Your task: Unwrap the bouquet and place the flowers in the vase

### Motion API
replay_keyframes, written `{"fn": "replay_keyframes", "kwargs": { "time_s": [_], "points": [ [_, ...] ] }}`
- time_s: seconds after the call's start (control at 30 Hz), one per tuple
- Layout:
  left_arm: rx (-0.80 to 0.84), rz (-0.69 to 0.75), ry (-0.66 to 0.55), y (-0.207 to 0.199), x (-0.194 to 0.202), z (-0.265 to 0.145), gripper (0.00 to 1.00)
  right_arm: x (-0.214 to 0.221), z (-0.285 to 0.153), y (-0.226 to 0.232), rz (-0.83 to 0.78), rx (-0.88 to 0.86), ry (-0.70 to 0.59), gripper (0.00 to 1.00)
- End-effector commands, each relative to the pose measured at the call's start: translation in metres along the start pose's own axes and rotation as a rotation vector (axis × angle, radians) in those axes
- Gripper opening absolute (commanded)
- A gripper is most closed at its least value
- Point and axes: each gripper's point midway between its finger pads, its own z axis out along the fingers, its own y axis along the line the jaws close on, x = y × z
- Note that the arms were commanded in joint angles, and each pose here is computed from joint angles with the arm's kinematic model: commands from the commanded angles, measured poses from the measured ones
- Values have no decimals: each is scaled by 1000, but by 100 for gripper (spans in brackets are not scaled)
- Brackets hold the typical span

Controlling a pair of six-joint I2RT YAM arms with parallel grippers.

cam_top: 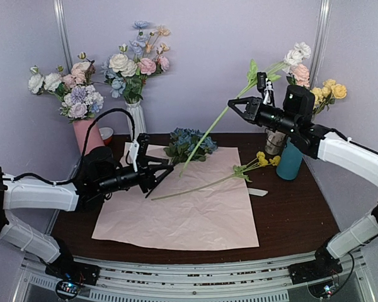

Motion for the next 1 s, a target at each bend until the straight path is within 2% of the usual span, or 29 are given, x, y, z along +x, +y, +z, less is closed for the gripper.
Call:
{"fn": "replay_keyframes", "kwargs": {
  "time_s": [0.0,0.13,0.23,0.3,0.47,0.57,0.77,0.97],
  "points": [
    [-32,18,-11,4,-3,0,47,-32,-46,-23,-225,339,-17,0],
    [-62,20,12,10,4,1,62,-77,-97,-31,-366,605,-57,0],
    [-105,15,26,18,8,2,84,-109,-134,-34,-457,799,-96,0],
    [-129,9,38,23,11,4,93,-126,-155,-37,-491,911,-127,0],
    [-154,0,60,29,15,6,97,-165,-199,-43,-543,1171,-215,0],
    [-161,-4,71,30,17,5,97,-186,-215,-40,-551,1262,-273,0],
    [-165,6,95,30,20,3,97,-207,-226,-46,-577,1394,-329,0],
    [-163,6,109,29,24,2,96,-216,-217,-61,-587,1405,-338,0]
  ]
}}
